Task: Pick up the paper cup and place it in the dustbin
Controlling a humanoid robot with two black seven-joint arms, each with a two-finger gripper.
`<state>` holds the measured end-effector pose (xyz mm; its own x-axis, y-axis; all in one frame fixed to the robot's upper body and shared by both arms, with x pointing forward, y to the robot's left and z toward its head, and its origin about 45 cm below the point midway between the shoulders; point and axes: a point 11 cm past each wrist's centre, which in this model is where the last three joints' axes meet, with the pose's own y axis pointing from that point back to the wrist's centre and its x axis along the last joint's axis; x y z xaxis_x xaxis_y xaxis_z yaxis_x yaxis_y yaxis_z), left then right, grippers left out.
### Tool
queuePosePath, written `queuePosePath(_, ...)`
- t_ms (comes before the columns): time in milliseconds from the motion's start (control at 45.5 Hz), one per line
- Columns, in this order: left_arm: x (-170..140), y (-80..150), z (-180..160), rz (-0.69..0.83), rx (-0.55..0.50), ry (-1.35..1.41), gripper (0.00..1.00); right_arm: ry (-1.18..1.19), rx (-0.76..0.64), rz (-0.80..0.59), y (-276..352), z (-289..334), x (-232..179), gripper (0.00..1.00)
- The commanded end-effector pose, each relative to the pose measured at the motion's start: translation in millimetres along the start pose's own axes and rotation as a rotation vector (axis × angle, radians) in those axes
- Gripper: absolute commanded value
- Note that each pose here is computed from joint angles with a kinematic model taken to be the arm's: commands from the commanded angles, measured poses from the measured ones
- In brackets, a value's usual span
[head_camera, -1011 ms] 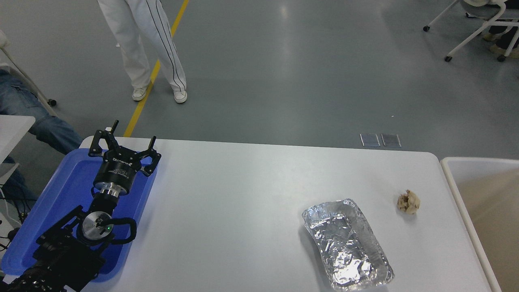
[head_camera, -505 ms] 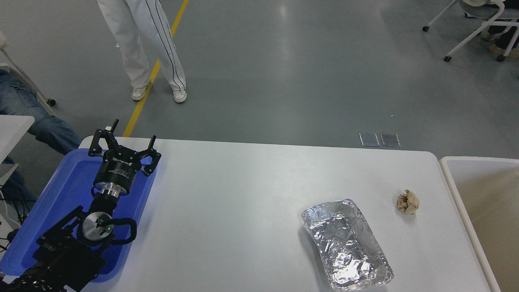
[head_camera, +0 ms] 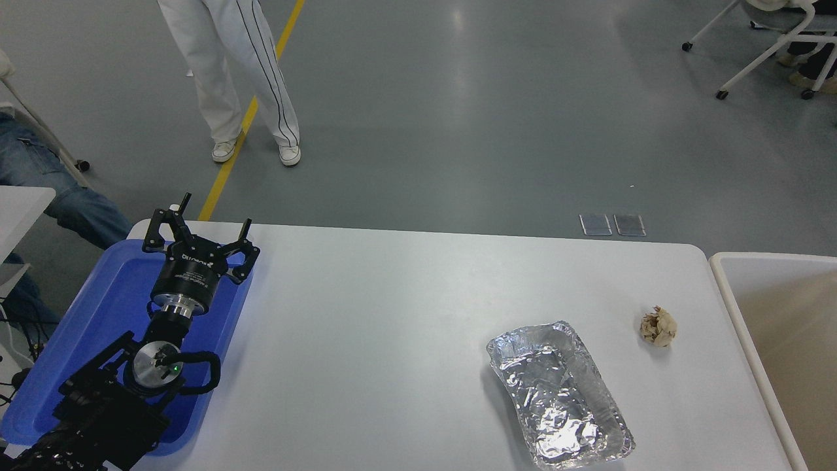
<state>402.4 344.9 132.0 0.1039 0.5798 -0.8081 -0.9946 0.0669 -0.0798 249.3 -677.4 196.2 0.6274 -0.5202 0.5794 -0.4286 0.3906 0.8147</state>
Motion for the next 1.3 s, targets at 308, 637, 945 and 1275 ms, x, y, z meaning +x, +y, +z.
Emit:
queuePosePath(308,-0.3,-0.1,-0.1,-0.001,0.000,0.000,1.00,-0.143,-0.110,0.265,-33.2,-11.9,-23.6,0.00)
queuePosePath(637,0.2,0.1,0.0,0.001,0.000,0.000,1.00,-0.167,-0.091,0.339,-45.5,-29.4,-38.6,0.00)
queuePosePath(945,-0.3,-0.1,-0.1,-0.001,0.000,0.000,1.00,-0.152,-0.085,0.347,-51.8,-37.1,-50.0,0.00)
queuePosePath(1275,-0.3,-0.1,-0.1,-0.001,0.000,0.000,1.00,-0.148,-0.125,0.318,-55.0,-25.5,-65.7,0.00)
